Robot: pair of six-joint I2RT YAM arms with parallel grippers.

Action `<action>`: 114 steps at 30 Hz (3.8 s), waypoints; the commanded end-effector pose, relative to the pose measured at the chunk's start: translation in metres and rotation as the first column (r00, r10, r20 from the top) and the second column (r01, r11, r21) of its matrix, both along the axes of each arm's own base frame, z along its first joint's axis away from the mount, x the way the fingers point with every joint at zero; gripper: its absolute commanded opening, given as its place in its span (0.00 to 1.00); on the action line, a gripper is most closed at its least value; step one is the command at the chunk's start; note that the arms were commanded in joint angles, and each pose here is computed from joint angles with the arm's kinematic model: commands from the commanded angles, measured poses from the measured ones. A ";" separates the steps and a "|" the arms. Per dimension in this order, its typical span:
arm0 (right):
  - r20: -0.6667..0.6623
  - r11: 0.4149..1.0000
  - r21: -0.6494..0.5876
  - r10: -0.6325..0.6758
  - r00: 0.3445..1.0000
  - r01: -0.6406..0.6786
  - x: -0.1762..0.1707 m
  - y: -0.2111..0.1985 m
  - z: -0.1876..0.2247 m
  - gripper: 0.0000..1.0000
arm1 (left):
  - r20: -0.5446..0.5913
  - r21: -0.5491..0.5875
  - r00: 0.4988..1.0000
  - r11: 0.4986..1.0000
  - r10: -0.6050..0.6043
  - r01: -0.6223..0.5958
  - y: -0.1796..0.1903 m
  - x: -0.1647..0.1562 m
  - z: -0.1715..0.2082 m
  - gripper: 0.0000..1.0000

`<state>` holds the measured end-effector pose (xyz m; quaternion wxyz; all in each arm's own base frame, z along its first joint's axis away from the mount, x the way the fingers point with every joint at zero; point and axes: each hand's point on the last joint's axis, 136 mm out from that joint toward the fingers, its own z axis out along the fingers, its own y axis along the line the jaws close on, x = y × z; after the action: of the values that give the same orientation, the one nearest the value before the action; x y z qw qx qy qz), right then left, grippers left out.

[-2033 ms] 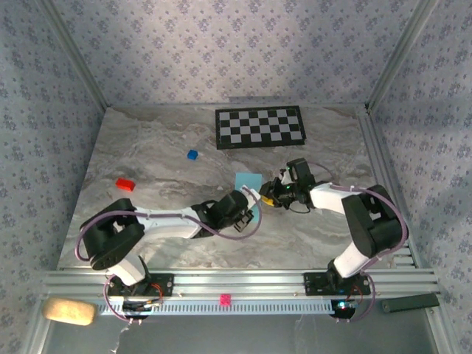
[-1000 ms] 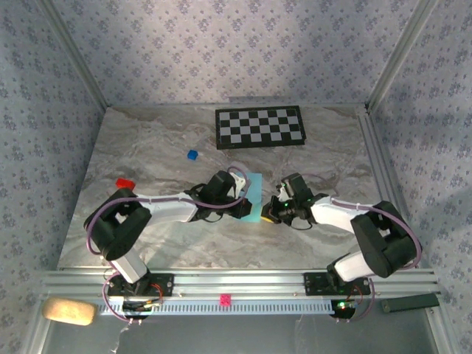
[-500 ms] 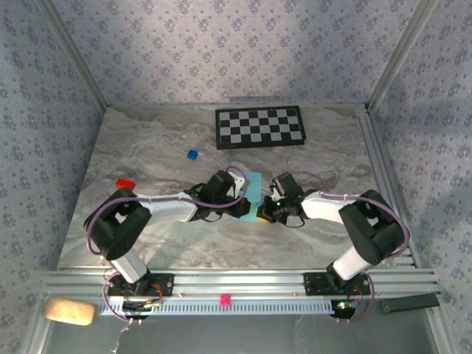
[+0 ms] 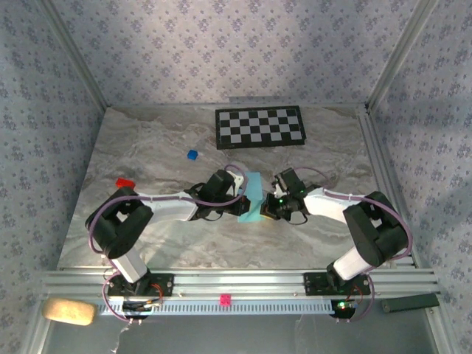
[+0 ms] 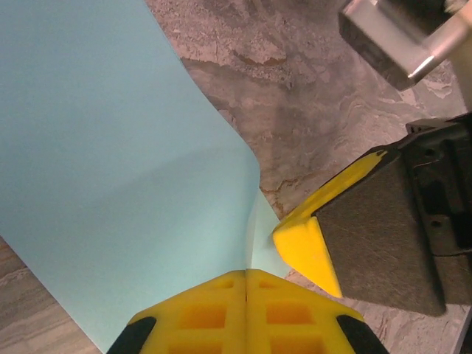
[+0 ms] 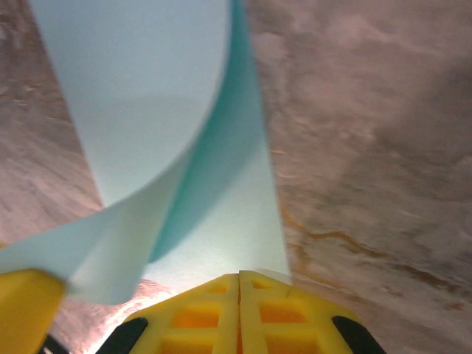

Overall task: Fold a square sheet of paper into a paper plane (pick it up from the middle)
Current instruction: Fold the triangle a second time at the center of the table.

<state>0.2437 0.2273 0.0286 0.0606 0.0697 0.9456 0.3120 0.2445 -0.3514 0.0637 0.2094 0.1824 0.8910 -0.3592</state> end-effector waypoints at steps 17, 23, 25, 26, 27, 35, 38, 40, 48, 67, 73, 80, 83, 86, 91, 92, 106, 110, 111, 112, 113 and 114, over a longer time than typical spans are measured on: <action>0.001 0.994 0.104 -0.025 1.000 0.025 0.009 0.017 0.006 0.08 | 0.015 -0.079 1.000 0.997 -0.019 0.020 -0.008 0.015 0.017 0.22; 0.001 0.993 0.112 -0.025 1.000 0.025 0.010 0.018 0.008 0.08 | -0.012 -0.090 0.998 0.994 -0.063 0.062 -0.014 0.014 0.015 0.23; 0.004 0.993 0.111 -0.027 1.000 0.027 0.011 0.017 0.008 0.08 | -0.022 -0.091 0.997 0.993 -0.078 0.076 -0.016 0.012 0.013 0.22; 0.003 0.994 0.110 -0.029 1.000 0.028 0.011 0.017 0.008 0.08 | -0.027 -0.096 0.996 0.992 -0.083 0.080 -0.016 0.012 0.013 0.22; 0.003 0.993 0.110 -0.030 1.000 0.029 0.011 0.017 0.008 0.08 | -0.031 -0.098 0.996 0.992 -0.088 0.085 -0.017 0.011 0.012 0.22; 0.002 0.993 0.114 -0.029 1.000 0.029 0.010 0.017 0.008 0.08 | -0.034 -0.088 0.996 0.993 -0.084 0.081 -0.012 0.011 0.010 0.18; 0.000 0.994 0.109 -0.031 1.000 0.031 0.010 0.016 0.008 0.08 | -0.031 -0.084 0.996 0.994 -0.078 0.075 -0.010 0.013 0.011 0.13; 0.001 0.993 0.110 -0.032 0.999 0.031 0.010 0.016 0.008 0.08 | -0.026 -0.077 0.997 0.994 -0.075 0.073 -0.008 0.014 0.012 0.11; 0.002 0.998 0.053 -0.034 0.999 0.034 0.006 0.006 0.004 0.08 | -0.015 -0.062 0.997 0.996 -0.071 0.070 -0.003 0.017 0.012 0.03; -0.072 0.976 -0.212 0.037 0.997 -0.052 -0.012 -0.022 -0.034 0.06 | 0.051 0.016 0.997 0.998 -0.058 0.057 0.007 0.027 0.008 0.01; -0.070 0.977 -0.203 0.050 0.996 -0.064 -0.010 -0.021 -0.032 0.06 | 0.078 0.061 0.996 0.998 -0.037 0.033 0.012 0.035 0.002 0.01; -0.076 0.976 -0.205 0.060 0.995 -0.074 -0.009 -0.022 -0.033 0.06 | 0.089 0.103 0.995 0.994 -0.038 0.029 0.013 0.041 -0.004 0.01; -0.073 0.976 -0.203 0.062 0.995 -0.075 -0.008 -0.021 -0.032 0.06 | 0.090 0.127 0.995 0.992 -0.034 0.022 0.016 0.042 -0.009 0.01; -0.076 0.977 -0.200 0.062 0.995 -0.076 -0.009 -0.021 -0.032 0.06 | 0.089 0.139 0.995 0.990 -0.033 0.020 0.018 0.042 -0.011 0.01; -0.076 0.977 -0.198 0.062 0.995 -0.076 -0.008 -0.021 -0.031 0.06 | 0.080 0.160 0.996 0.987 -0.027 0.014 0.021 0.041 -0.018 0.02; -0.075 0.978 -0.196 0.062 0.995 -0.075 -0.008 -0.020 -0.031 0.06 | 0.080 0.164 0.997 0.986 -0.024 0.011 0.022 0.041 -0.019 0.02; -0.073 0.980 -0.189 0.056 0.996 -0.069 -0.006 -0.019 -0.030 0.06 | 0.081 0.200 0.997 0.979 0.015 -0.031 0.029 0.046 -0.030 0.02; -0.076 0.979 -0.191 0.056 0.996 -0.070 -0.007 -0.019 -0.031 0.06 | 0.082 0.205 0.996 0.978 0.016 -0.033 0.029 0.046 -0.030 0.02; -0.076 0.979 -0.190 0.056 0.996 -0.069 -0.007 -0.019 -0.031 0.06 | 0.081 0.205 0.997 0.978 0.014 -0.030 0.029 0.046 -0.031 0.02; -0.077 0.979 -0.191 0.055 0.995 -0.069 -0.007 -0.020 -0.031 0.06 | 0.080 0.207 0.997 0.978 0.016 -0.032 0.029 0.046 -0.031 0.02; -0.077 0.979 -0.193 0.055 0.995 -0.069 -0.008 -0.020 -0.031 0.06 | 0.077 0.212 0.997 0.977 0.016 -0.031 0.030 0.045 -0.033 0.02; -0.078 0.979 -0.194 0.055 0.995 -0.069 -0.008 -0.020 -0.031 0.06 | 0.075 0.214 0.997 0.976 0.018 -0.034 0.031 0.046 -0.033 0.02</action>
<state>0.2479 0.2277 0.0178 0.0525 0.0288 0.9621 0.2662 0.2864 -0.3229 0.0356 0.2288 0.2069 0.9144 -0.2622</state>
